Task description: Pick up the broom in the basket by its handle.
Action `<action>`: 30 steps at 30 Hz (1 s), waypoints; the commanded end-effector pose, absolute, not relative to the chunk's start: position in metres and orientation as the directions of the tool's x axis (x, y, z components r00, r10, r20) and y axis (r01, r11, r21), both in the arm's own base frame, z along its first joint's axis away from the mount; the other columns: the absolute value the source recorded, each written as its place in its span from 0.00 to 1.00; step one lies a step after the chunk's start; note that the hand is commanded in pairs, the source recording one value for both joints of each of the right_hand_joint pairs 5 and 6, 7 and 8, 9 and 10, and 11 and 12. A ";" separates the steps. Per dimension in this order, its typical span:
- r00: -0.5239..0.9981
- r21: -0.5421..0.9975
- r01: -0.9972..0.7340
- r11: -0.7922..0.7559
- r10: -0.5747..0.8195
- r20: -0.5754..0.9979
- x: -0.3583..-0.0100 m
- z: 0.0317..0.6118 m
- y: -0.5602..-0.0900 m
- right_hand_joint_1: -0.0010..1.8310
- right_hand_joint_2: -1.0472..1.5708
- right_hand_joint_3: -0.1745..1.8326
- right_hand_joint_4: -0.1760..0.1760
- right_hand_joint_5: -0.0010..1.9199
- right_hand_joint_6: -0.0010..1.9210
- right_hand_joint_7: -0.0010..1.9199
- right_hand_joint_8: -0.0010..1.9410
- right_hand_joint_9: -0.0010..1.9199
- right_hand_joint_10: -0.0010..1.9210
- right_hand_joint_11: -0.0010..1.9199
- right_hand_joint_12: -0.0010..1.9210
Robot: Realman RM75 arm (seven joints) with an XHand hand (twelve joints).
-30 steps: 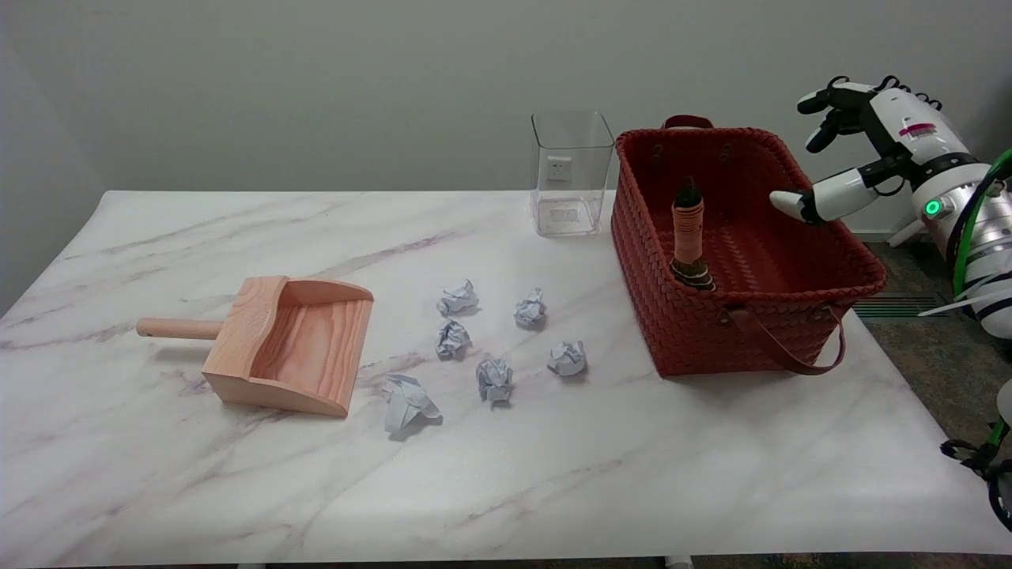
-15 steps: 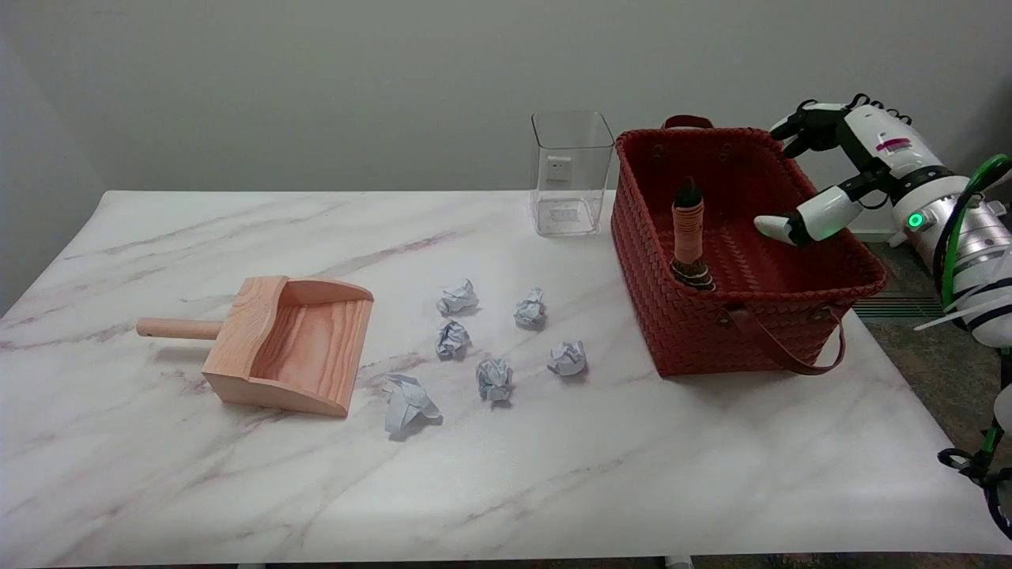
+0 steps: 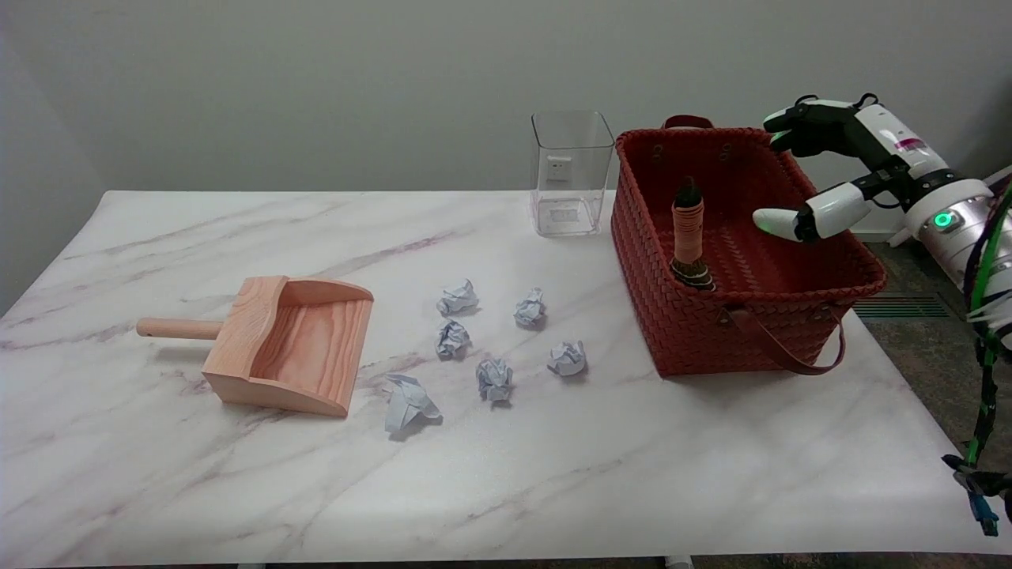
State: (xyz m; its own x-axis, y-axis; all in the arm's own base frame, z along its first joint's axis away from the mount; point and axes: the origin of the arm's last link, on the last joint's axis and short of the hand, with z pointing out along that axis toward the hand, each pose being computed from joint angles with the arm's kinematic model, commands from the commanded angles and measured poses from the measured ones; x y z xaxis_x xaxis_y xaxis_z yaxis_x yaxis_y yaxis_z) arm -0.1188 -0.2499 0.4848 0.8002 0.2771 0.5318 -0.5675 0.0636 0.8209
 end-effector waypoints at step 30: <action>0.542 0.561 -0.798 -0.221 0.143 0.828 -0.120 0.460 -0.236 0.64 0.39 0.61 0.50 0.26 0.26 0.32 0.31 0.26 0.26 0.29 0.29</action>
